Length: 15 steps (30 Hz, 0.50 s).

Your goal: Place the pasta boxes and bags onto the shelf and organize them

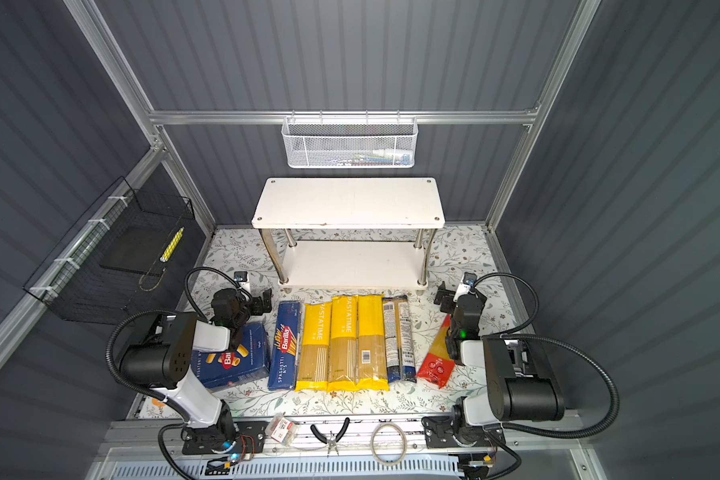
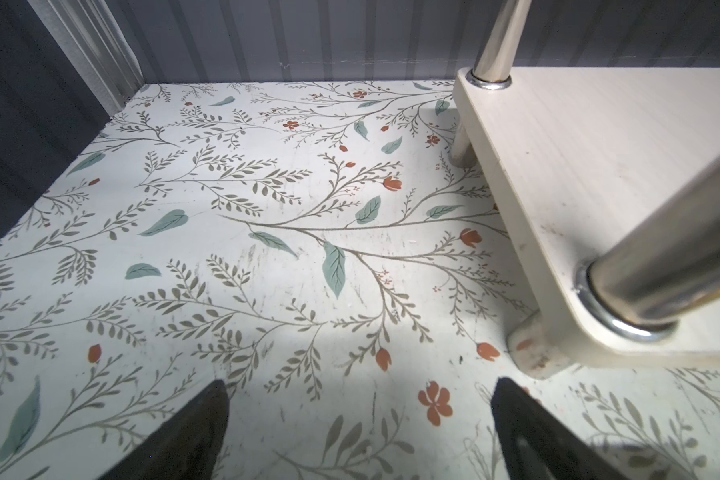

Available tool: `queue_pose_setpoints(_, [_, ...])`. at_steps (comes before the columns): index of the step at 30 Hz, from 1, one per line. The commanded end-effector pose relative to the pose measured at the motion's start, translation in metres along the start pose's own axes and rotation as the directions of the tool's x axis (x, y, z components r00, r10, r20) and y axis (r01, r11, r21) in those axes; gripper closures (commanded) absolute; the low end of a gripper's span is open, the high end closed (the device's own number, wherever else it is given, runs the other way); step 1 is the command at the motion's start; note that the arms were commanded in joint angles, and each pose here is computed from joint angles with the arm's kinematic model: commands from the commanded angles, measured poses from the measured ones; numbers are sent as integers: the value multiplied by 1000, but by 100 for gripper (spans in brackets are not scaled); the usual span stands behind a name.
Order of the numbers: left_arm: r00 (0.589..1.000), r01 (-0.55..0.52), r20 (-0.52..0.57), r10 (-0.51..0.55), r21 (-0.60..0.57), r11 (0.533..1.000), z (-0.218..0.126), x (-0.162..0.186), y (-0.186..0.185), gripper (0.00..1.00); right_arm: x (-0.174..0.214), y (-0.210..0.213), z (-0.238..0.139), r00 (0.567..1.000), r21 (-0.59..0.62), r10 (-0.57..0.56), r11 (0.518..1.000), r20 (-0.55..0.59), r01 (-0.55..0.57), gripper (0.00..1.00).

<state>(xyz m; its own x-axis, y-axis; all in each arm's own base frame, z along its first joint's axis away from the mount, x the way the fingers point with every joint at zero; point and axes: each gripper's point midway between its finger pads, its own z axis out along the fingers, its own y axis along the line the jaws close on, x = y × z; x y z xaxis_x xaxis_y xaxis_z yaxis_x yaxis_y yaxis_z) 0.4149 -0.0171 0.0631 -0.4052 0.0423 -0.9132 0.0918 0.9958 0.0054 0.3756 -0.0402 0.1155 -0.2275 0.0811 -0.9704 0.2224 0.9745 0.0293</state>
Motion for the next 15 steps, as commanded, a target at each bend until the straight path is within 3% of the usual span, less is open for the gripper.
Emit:
queue_pose_setpoints(1, [1000,6,8,-6,-5,1000,3,-1,0,1,-7,-3,3,1000,19,8,1000,20,-8,1])
queue_pose_setpoints(15, [1000,6,8,-6,-9,1000,3,-2,1,1,-6,-3,3,1000,18,7,1000,18,-7,1])
